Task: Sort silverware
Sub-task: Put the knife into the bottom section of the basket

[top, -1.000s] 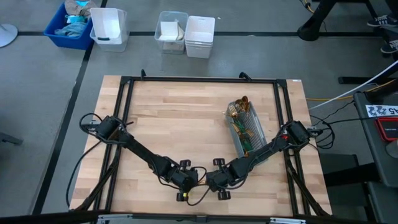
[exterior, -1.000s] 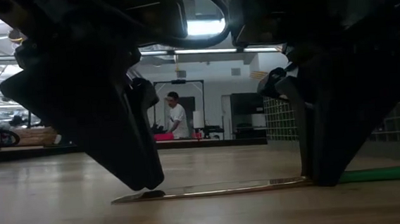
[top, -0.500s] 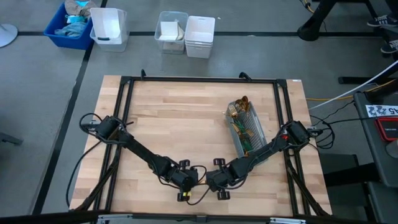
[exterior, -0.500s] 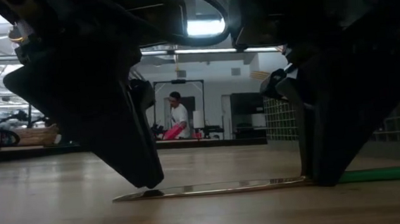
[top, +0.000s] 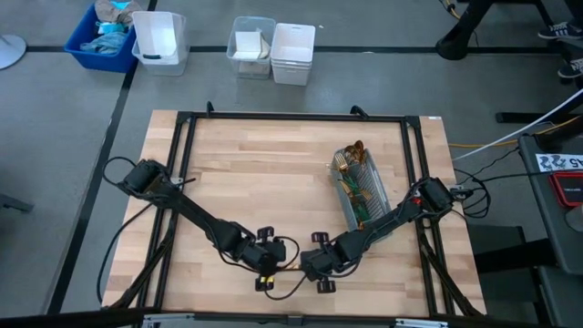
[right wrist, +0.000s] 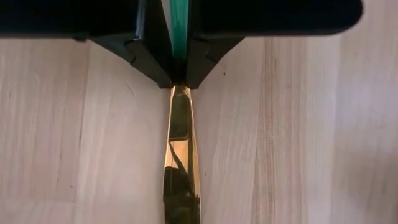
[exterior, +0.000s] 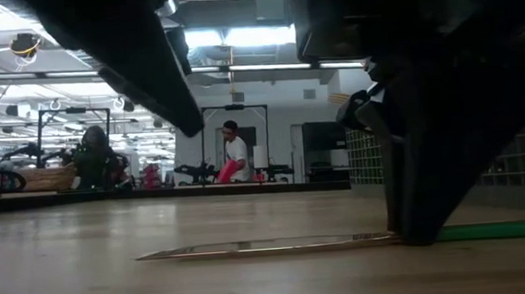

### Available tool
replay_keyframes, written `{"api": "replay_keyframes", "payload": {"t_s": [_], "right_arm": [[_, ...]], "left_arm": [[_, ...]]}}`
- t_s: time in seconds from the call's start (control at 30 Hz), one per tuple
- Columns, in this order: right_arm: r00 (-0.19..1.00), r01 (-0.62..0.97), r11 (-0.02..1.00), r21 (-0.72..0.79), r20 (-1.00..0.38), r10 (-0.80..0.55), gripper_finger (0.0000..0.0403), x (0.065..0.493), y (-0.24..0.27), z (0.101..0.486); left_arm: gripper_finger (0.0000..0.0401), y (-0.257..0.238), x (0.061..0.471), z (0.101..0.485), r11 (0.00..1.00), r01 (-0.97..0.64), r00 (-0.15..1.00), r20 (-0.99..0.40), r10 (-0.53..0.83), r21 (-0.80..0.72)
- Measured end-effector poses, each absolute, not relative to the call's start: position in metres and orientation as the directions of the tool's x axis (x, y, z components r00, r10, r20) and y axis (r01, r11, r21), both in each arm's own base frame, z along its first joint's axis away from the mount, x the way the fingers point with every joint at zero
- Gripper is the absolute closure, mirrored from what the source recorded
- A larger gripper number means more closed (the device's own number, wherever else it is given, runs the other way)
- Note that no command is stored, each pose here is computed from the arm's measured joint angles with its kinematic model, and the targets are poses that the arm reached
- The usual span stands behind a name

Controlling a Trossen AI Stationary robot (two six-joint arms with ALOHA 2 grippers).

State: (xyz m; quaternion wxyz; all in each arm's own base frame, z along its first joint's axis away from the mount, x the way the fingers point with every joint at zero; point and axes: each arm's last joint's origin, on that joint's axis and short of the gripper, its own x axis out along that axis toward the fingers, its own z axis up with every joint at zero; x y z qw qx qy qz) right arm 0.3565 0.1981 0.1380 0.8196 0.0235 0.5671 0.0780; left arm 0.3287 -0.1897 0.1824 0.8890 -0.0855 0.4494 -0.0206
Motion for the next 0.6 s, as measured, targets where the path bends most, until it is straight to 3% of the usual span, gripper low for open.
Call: {"api": "replay_keyframes", "payload": {"t_s": [0.37,0.6], "right_arm": [[0.363,-0.106,0.985,0.135,-0.917,0.165,0.0366,0.36,0.2,0.143],[0.408,-0.131,0.981,0.146,-0.894,0.187,0.0366,0.369,0.204,0.158]], "left_arm": [[0.0278,-0.198,0.32,0.185,0.989,-0.04,0.597,-0.797,-0.092,-0.144],[0.0278,-0.2,0.308,0.2,0.977,-0.13,0.614,-0.788,-0.057,-0.171]]}}
